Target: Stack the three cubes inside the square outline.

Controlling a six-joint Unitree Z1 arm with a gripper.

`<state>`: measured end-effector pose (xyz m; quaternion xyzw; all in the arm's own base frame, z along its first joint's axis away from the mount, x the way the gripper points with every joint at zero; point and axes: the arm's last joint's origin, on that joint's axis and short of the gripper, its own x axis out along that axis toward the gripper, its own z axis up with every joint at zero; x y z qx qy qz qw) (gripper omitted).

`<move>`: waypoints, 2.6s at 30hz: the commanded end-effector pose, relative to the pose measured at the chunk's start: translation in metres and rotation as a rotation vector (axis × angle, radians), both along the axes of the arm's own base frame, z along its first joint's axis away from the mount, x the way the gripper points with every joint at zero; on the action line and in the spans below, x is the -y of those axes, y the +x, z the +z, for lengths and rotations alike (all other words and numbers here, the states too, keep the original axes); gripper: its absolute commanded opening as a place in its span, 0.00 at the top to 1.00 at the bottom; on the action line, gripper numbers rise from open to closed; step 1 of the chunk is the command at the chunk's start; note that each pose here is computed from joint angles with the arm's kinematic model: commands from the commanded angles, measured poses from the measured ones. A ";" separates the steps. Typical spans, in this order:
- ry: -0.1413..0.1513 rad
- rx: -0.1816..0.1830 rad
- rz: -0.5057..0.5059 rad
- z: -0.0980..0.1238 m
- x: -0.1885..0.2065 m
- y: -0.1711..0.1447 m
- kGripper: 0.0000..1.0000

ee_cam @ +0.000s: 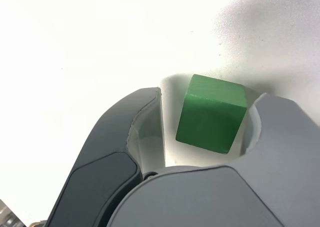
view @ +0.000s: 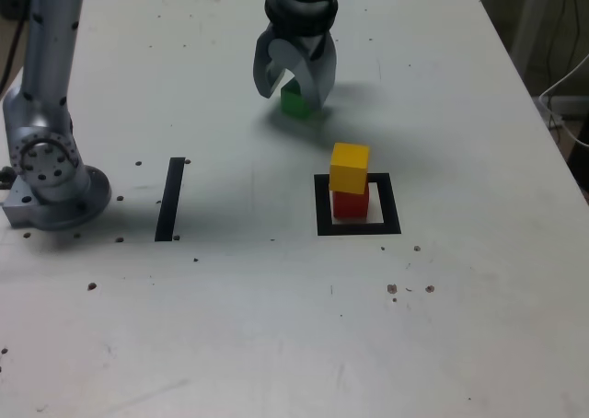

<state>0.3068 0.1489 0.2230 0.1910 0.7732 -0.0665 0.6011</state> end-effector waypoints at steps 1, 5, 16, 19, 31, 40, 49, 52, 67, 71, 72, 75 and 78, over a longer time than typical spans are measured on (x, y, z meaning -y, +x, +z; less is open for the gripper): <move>-0.003 -0.006 -0.010 -0.003 0.000 0.001 0.61; -0.001 0.001 -0.019 -0.002 -0.001 0.002 0.67; -0.019 0.018 -0.029 -0.002 0.000 0.005 0.85; -0.032 0.024 -0.034 0.008 0.004 0.003 0.85; -0.024 0.123 -0.097 0.072 0.056 -0.004 0.85; -0.010 0.137 -0.104 0.098 0.109 0.000 0.85; 0.024 0.120 -0.026 0.098 0.142 -0.001 0.84; 0.031 0.120 0.011 0.104 0.156 -0.003 0.84; 0.016 0.110 0.102 0.103 0.197 0.023 0.84; 0.029 0.099 0.090 0.097 0.207 0.034 0.84; 0.034 0.099 0.090 0.097 0.210 0.035 0.84; 0.058 0.101 0.102 0.097 0.215 0.035 0.84; 0.078 0.100 0.115 0.097 0.218 0.033 0.84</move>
